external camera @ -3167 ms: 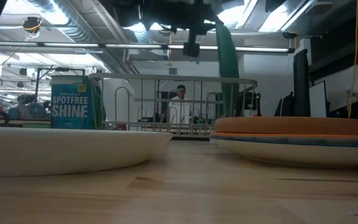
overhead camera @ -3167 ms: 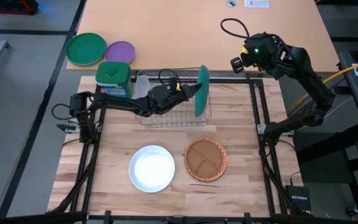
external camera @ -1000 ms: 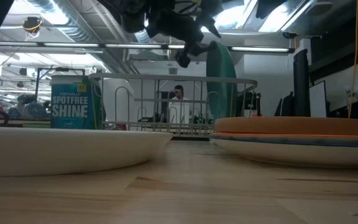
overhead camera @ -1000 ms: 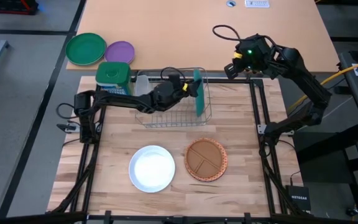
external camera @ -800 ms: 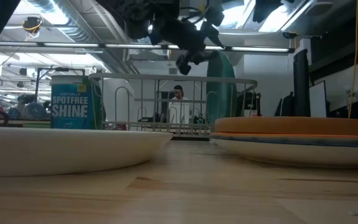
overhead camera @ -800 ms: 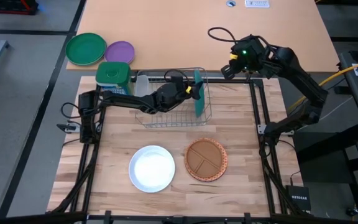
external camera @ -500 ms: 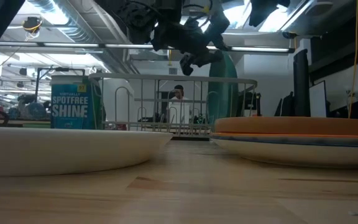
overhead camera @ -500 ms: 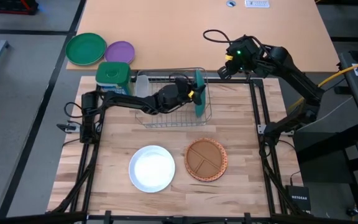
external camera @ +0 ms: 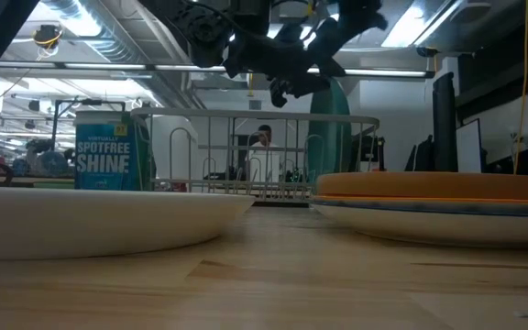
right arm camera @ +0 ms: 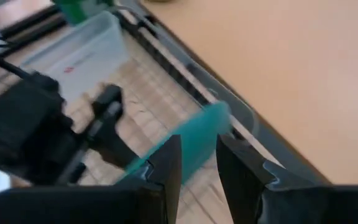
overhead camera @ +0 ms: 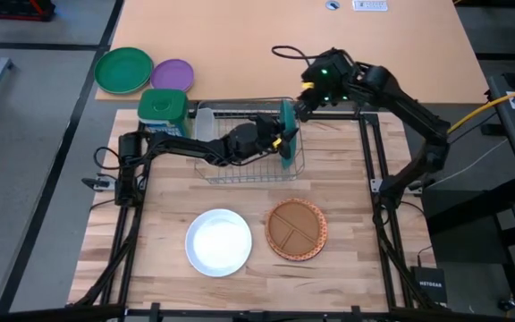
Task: Sort dishes
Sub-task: Put the blue plate in the dish rack
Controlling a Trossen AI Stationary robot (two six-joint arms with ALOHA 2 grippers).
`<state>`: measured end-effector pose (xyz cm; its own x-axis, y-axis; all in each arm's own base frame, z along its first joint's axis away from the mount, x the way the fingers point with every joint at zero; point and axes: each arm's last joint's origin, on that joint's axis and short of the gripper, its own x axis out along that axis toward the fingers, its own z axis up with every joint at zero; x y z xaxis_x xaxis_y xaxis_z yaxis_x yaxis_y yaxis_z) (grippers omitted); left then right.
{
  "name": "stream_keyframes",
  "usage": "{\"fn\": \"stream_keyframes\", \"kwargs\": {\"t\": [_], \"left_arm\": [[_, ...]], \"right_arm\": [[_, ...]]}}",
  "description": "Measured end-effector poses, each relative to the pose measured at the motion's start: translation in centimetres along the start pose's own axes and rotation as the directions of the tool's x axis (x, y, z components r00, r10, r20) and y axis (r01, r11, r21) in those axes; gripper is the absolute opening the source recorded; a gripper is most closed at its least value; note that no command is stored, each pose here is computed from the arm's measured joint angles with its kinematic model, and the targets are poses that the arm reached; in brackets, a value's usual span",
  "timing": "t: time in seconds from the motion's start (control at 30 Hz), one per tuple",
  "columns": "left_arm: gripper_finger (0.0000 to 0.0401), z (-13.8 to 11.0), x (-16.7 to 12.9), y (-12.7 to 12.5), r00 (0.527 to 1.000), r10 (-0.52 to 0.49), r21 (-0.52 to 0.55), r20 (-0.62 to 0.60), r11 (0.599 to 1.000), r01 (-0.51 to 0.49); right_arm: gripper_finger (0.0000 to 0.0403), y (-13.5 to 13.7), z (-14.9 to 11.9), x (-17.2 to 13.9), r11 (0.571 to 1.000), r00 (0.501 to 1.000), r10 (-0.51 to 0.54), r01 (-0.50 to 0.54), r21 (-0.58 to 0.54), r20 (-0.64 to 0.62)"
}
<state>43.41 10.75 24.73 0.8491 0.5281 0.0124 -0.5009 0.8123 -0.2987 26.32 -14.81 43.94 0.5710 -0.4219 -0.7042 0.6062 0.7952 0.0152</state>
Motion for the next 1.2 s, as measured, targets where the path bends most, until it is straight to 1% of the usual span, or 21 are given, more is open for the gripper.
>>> {"fn": "stream_keyframes", "kwargs": {"t": [0.13,0.23,0.4,0.53,0.73,1.0,1.2], "left_arm": [[0.0155,-0.1,-0.1,-0.2,1.000,-0.006,0.048,-0.003,0.999,0.006],[0.0155,-0.1,-0.1,-0.3,1.000,-0.010,0.076,-0.004,0.997,0.010],[0.0155,-0.3,-0.3,-0.7,1.000,-0.026,0.116,-0.009,0.993,0.026],[0.0155,-0.4,-0.3,-1.0,0.999,-0.033,0.145,-0.012,0.989,0.035],[0.0155,-0.4,-0.4,-1.1,0.999,-0.036,0.184,-0.012,0.982,0.037],[0.0155,-0.4,-0.4,-1.1,0.999,-0.040,0.201,-0.014,0.979,0.042],[0.0155,-0.5,-0.5,-1.3,0.999,-0.043,0.259,-0.015,0.965,0.046]], "right_arm": [[0.0104,0.4,0.5,1.9,0.996,0.997,0.070,-0.071,-0.054,-0.009],[0.0104,0.7,0.5,3.4,0.991,0.994,0.101,-0.105,-0.088,-0.050],[0.0104,0.9,0.4,5.3,0.985,0.989,0.112,-0.123,-0.118,-0.097],[0.0104,1.0,0.3,6.4,0.984,0.985,0.116,-0.131,-0.117,-0.128],[0.0104,1.0,-0.4,7.2,0.985,0.973,0.105,-0.130,-0.115,-0.206],[0.0104,0.9,-0.8,7.0,0.986,0.963,0.094,-0.125,-0.112,-0.254],[0.0104,0.7,-1.2,6.8,0.991,0.958,0.027,-0.062,-0.116,-0.285]]}}
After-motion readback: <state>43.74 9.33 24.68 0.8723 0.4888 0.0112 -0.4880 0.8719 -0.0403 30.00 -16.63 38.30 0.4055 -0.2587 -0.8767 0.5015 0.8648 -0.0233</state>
